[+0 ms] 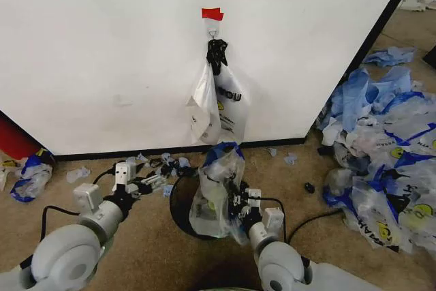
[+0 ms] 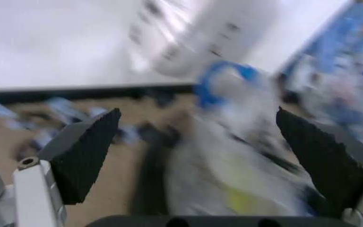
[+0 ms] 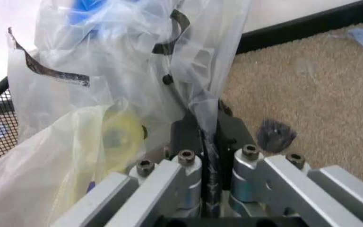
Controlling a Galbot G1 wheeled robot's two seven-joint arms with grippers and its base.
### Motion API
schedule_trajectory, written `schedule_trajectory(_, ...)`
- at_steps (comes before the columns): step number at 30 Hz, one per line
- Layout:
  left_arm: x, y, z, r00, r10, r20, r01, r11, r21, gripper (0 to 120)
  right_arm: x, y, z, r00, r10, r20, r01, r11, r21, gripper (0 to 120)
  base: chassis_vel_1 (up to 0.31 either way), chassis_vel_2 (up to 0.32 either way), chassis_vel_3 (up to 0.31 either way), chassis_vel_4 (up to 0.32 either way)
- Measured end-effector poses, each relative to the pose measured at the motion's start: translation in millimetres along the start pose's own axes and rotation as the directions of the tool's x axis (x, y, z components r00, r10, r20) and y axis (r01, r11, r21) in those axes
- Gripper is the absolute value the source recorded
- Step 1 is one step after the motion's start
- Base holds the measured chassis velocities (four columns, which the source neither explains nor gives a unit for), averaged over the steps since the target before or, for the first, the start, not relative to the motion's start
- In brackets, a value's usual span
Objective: Pick up the garbage bag from the wall and place it over the trash bin.
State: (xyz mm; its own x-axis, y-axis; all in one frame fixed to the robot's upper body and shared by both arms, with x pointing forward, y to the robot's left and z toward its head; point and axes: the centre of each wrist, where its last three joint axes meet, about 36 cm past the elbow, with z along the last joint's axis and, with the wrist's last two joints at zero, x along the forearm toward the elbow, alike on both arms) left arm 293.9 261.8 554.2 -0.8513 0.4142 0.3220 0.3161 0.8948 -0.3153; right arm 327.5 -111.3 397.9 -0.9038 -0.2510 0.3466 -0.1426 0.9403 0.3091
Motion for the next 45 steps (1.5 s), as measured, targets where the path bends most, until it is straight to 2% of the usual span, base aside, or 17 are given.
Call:
schedule_trajectory(5,7.6,-18.7,2.7,0.99,0.084,-0.113,-0.073,0.992,0.1,98,-3.1,1.5,-1.0,1.0,0.0,0.014,0.0,1.0,-0.012,1,0.0,0.0,0.0,0.0)
schedule_trajectory(9,0.2,-18.3,8.8,0.979,0.129,-0.156,-0.108,0.985,0.135,97,-2.4,3.0,-2.4,0.999,-0.023,0.022,0.024,0.999,-0.027,1,0.0,0.0,0.0,0.0)
schedule_trajectory(13,-18.8,-12.8,20.1,0.969,0.147,-0.199,-0.117,0.981,0.155,97,0.7,9.1,-5.7,0.997,-0.071,0.034,0.073,0.996,-0.059,1,0.0,0.0,0.0,0.0)
schedule_trajectory(14,-18.8,-12.8,20.1,0.969,0.147,-0.199,-0.117,0.981,0.155,97,0.7,9.1,-5.7,0.997,-0.071,0.034,0.073,0.996,-0.059,1,0.0,0.0,0.0,0.0)
schedule_trajectory(18,-46.6,1.3,25.2,0.971,0.121,-0.206,-0.091,0.985,0.149,97,2.3,12.9,-6.9,0.995,-0.093,0.04,0.095,0.993,-0.068,1,0.0,0.0,0.0,0.0)
schedule_trajectory(23,-56.4,11.2,31.9,0.972,0.094,-0.214,-0.062,0.987,0.15,96,4.1,11.4,-6.2,0.995,-0.094,0.037,0.096,0.993,-0.066,1,0.0,0.0,0.0,0.0)
schedule_trajectory(33,-55.0,15.8,47.1,0.967,0.082,-0.243,-0.045,0.987,0.152,96,0.8,13.7,-9.1,0.994,-0.103,0.046,0.106,0.993,-0.059,1,0.0,0.0,0.0,0.0)
schedule_trajectory(45,-50.0,4.3,30.5,0.972,0.111,-0.205,-0.081,0.986,0.148,96,-0.7,9.9,-5.6,0.995,-0.089,0.047,0.091,0.995,-0.043,1,0.0,0.0,0.0,0.0)
